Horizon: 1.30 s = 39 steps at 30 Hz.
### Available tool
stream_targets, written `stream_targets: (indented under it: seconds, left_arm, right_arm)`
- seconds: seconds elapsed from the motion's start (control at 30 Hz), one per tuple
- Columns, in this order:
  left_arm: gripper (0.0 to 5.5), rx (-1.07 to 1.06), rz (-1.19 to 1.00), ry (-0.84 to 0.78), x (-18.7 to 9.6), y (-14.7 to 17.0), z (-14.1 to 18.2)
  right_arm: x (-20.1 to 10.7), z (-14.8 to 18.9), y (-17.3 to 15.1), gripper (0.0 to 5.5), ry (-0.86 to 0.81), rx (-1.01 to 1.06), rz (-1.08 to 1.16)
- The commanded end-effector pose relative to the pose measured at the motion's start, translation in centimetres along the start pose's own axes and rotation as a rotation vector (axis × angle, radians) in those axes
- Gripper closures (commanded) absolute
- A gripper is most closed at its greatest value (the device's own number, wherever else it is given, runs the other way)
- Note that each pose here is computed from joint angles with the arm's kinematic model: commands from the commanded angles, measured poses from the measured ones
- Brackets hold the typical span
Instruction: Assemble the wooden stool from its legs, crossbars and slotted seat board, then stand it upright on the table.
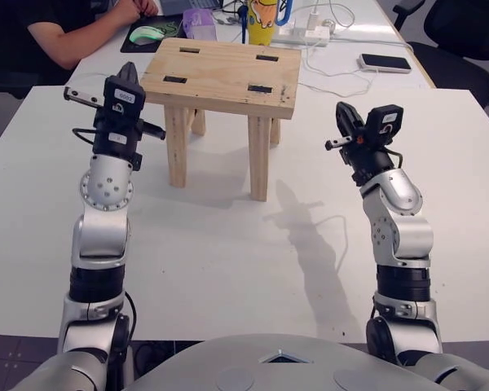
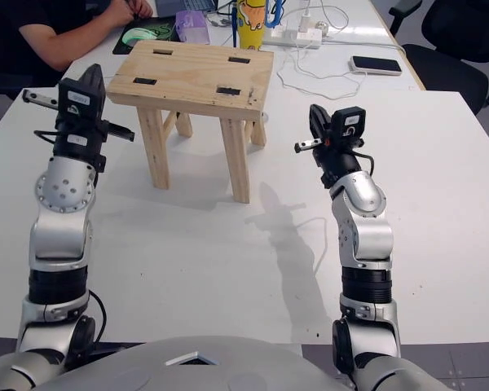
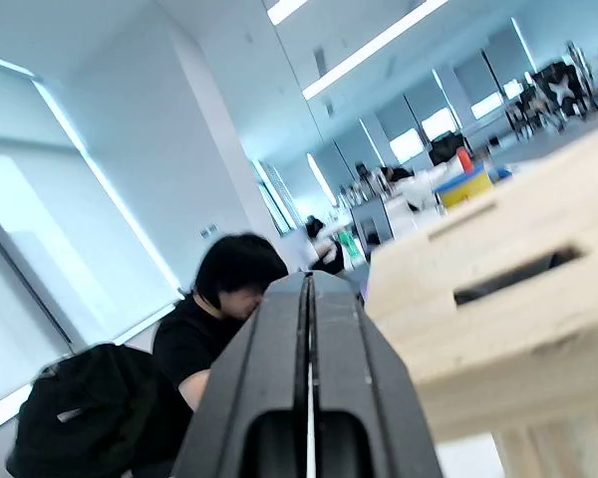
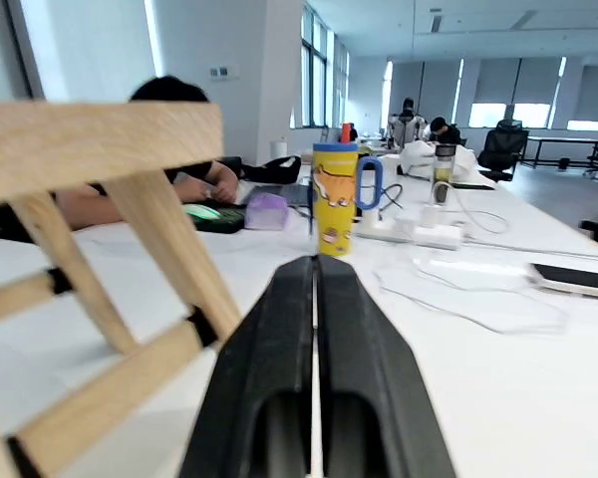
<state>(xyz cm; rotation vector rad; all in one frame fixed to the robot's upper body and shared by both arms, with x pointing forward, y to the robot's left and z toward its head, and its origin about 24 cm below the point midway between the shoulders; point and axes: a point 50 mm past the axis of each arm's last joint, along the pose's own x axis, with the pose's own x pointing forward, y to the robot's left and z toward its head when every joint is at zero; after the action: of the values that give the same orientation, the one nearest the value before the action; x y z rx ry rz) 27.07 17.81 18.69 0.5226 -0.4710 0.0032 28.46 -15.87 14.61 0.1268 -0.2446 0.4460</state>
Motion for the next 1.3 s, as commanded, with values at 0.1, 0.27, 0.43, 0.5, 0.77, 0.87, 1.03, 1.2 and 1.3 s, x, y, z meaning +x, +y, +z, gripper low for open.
stream_targets:
  seconds: [0.1, 0.27, 0.43, 0.5, 0.77, 0.87, 1.03, 1.2, 1.3]
  left_arm:
    - [5.50, -0.327, -0.142, -0.128, -1.6, 4.0, -0.3]
    - [5.50, -0.597, -0.840, 0.154, -3.3, 2.0, -3.7]
    - [5.50, -0.511, -1.108, 0.371, -2.6, 0.7, -9.3]
    - [5.50, -0.514, -1.181, 0.450, -1.7, 0.4, -11.1]
    - [5.50, -0.152, -1.265, 0.619, 1.4, 0.4, -13.7]
    - [5.50, -0.093, -1.256, 0.614, 2.5, -0.1, -13.6]
    - [5.50, -0.013, -1.220, 0.602, 3.5, -2.2, -13.7]
    - [5.50, 0.053, -1.214, 0.591, 3.7, -3.7, -13.6]
    - [5.50, 0.261, -1.265, 0.746, 1.1, -2.3, -16.1]
  right_arm:
    - [-2.5, 1.5, 0.8, 5.48, -0.046, 0.480, 0.292]
    - [-3.8, -0.2, 2.2, 5.48, 0.183, 0.552, 0.608]
    - [-1.0, -5.6, 3.4, 5.48, 0.354, 0.527, 0.692]
    - [0.0, -7.7, 4.1, 5.48, 0.424, 0.544, 0.752]
    - [4.4, -12.3, 3.3, 5.48, 0.597, 0.241, 0.506]
    - [5.8, -12.1, 1.7, 5.48, 0.578, 0.135, 0.365]
    - [7.0, -11.8, 0.8, 5.48, 0.561, 0.063, 0.310]
    - [7.1, -12.0, 2.2, 5.48, 0.539, 0.106, 0.408]
    - [5.9, -12.8, 3.3, 5.48, 0.546, 0.184, 0.511]
